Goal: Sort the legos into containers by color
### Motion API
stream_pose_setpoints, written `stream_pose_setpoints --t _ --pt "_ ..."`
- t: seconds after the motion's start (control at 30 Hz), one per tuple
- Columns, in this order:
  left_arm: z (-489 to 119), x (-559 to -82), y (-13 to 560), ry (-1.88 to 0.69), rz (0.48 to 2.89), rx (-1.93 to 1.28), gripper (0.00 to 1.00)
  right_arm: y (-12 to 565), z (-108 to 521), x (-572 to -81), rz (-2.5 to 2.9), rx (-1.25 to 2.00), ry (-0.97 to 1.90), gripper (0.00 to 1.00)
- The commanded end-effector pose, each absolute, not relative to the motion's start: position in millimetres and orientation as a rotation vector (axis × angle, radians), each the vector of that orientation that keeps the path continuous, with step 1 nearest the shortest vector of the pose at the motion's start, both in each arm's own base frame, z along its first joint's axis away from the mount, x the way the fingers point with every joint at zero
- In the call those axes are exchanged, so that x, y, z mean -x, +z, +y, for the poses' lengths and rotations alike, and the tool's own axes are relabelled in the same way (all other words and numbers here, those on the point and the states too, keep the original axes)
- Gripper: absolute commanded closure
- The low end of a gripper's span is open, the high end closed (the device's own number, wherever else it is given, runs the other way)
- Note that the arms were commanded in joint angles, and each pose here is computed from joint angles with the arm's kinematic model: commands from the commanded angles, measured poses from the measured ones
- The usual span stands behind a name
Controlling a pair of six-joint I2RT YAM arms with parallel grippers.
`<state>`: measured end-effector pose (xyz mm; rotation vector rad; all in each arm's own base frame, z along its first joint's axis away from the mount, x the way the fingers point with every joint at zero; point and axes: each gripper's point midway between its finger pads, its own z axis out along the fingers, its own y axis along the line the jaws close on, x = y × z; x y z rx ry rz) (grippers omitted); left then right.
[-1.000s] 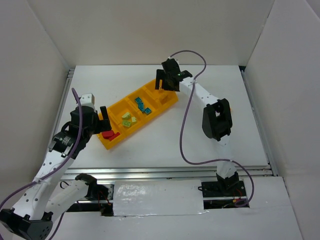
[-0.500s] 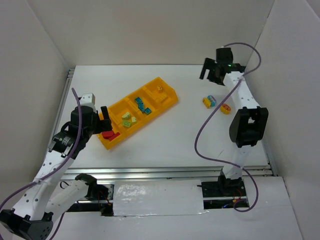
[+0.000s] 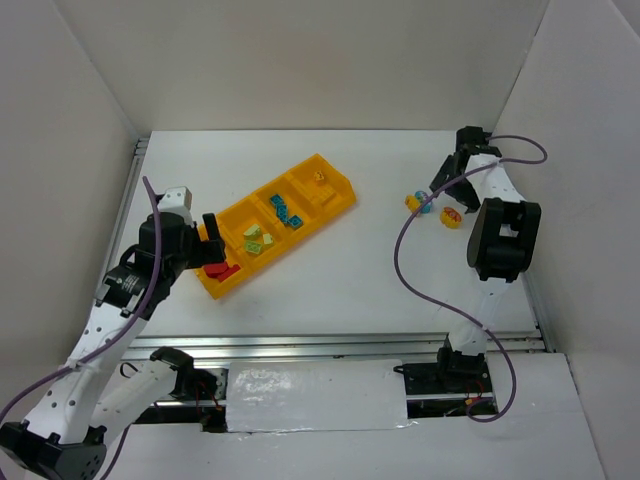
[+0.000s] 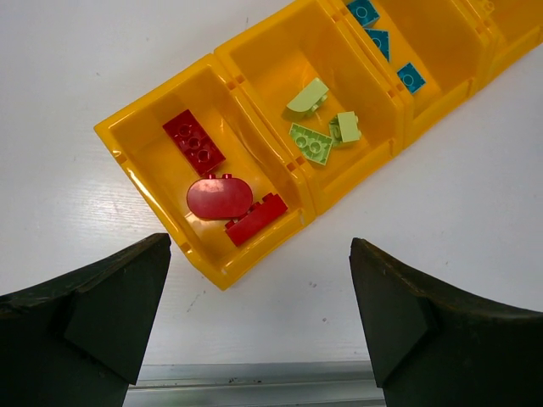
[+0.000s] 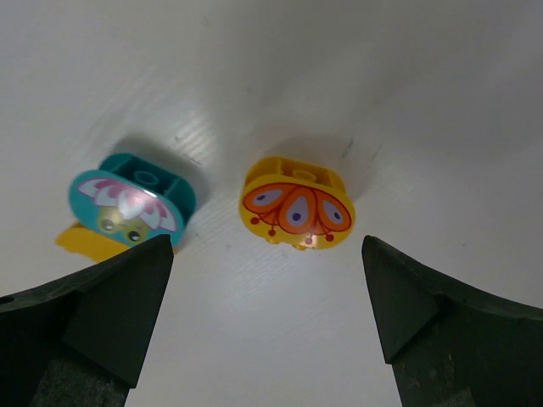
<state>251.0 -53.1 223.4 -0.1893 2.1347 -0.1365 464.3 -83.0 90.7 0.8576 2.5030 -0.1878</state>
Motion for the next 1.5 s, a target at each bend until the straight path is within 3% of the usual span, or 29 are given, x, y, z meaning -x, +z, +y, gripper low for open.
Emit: stream_pose_setpoints --t 0.0,0.37,0.77,0.8,0.9,0.93,1.1,1.2,1.33,1.47 --pt "-59 -257 232 -0.171 2.097 0.135 0.00 84 -91 -449 2.488 -0.922 -0.266 0.00" --pt "-69 -260 225 -0.208 2.129 0.085 0.01 54 -102 -444 2.541 -0.896 -0.313 0.00" --pt "-67 -259 225 -0.200 2.126 0.098 0.00 43 -95 -460 2.592 -0.897 -0.170 0.03" --pt "-67 -259 225 -0.196 2.126 0.098 0.00 43 -95 -460 2.600 -0.894 -0.159 0.05" --pt "-66 -259 225 -0.194 2.126 0.101 0.00 37 -95 -457 2.620 -0.909 -0.136 0.24" --pt "-66 -259 225 -0.193 2.126 0.100 0.00 39 -97 -459 2.606 -0.911 -0.128 0.34" --pt "-66 -260 225 -0.191 2.126 0.101 0.00 43 -94 -449 2.592 -0.922 -0.118 0.61" --pt "-66 -259 226 -0.192 2.124 0.101 0.00 56 -93 -444 2.554 -0.943 -0.122 0.67" --pt "-66 -260 226 -0.193 2.123 0.102 0.01 101 -83 -444 2.430 -0.920 -0.074 0.68" --pt "-65 -260 226 -0.188 2.123 0.104 0.01 148 -28 -456 2.370 -0.747 -0.013 0.67"
